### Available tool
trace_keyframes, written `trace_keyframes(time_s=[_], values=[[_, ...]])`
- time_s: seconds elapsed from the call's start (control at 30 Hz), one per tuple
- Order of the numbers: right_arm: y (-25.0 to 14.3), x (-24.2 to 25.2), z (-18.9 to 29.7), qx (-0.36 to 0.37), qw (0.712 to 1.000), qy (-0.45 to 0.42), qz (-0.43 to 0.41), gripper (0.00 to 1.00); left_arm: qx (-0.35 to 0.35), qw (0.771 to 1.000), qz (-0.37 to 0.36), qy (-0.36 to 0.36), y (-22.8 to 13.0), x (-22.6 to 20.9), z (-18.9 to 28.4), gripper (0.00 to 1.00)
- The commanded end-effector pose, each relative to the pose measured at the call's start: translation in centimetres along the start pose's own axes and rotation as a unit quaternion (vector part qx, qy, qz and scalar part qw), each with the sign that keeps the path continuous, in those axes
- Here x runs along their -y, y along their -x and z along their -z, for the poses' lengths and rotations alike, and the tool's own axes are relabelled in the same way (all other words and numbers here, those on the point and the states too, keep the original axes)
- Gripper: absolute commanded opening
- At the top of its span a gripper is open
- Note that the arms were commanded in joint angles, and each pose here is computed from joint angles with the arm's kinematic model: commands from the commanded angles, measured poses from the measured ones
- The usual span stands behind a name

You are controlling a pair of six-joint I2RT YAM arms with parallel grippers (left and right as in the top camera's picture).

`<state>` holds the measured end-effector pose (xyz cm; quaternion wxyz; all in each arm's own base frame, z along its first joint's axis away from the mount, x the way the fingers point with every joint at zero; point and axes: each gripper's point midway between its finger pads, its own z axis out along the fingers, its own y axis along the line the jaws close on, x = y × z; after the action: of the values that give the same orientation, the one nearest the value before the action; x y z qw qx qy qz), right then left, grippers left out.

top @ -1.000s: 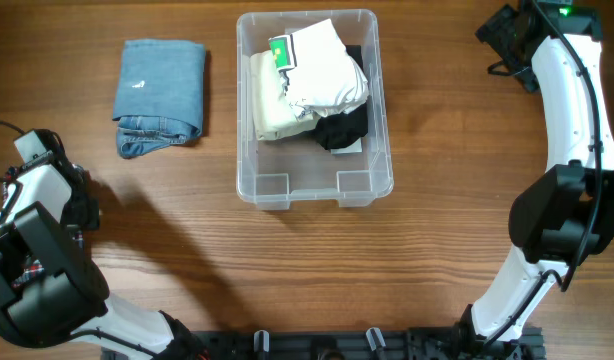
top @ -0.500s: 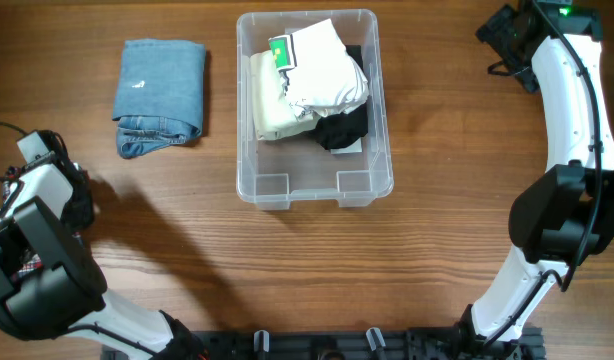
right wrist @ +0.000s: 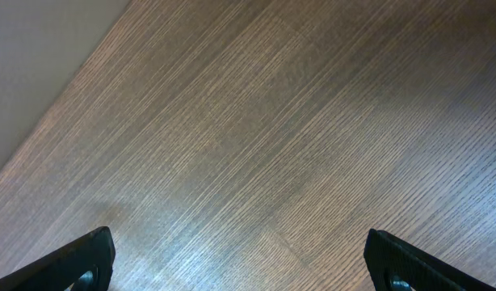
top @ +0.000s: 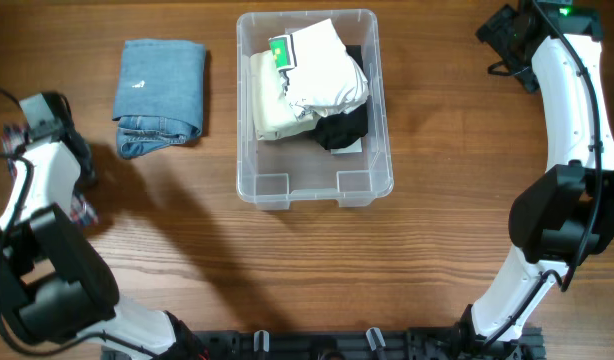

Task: Pack container
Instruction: 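Lift the plaid shirt with the left gripper and carry it over the bin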

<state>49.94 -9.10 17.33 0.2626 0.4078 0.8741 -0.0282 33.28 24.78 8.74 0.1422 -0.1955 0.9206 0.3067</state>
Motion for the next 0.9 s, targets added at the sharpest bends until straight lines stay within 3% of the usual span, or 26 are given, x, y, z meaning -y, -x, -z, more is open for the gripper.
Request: trace_keyframes(time_s=[0.0,0.1,0.23,0.33,0.4,0.53,0.6,0.87], values=[[-0.5,-0.1,-0.6,-0.008,1.0,-0.002,-0.002,1.0,0.145,0.985,0.08,-0.044,7.8,-0.7,8.5,0.04],[-0.5,-0.1,-0.7,-0.008,1.0,-0.003,-0.002,1.0,0.253,0.958,0.079,-0.113,12.0,1.5,16.1,0.04],[-0.5,-0.1,-0.7,-0.008,1.0,-0.002,-0.002,1.0,0.395,0.893,0.056,-0.209,14.5,6.2,27.8,0.04],[-0.5,-0.1,-0.6,-0.008,1.0,-0.002,-0.002,1.0,0.462,0.846,-0.046,-0.262,12.9,11.9,35.2,0.04],[-0.5,-0.1,-0.7,-0.008,1.0,-0.002,-0.002,1.0,0.488,0.813,-0.159,-0.277,9.9,17.0,38.8,0.04],[-0.5,-0.1,-0.7,-0.008,1.0,-0.002,-0.002,1.0,0.497,0.764,-0.28,-0.299,4.9,23.2,42.1,0.04],[-0.5,-0.1,-0.7,-0.008,1.0,-0.003,-0.002,1.0,0.489,0.752,-0.322,-0.303,3.0,25.5,42.1,0.04],[-0.5,-0.1,-0.7,-0.008,1.0,-0.002,-0.002,1.0,0.392,0.746,-0.445,-0.303,-3.3,32.6,37.1,0.04]])
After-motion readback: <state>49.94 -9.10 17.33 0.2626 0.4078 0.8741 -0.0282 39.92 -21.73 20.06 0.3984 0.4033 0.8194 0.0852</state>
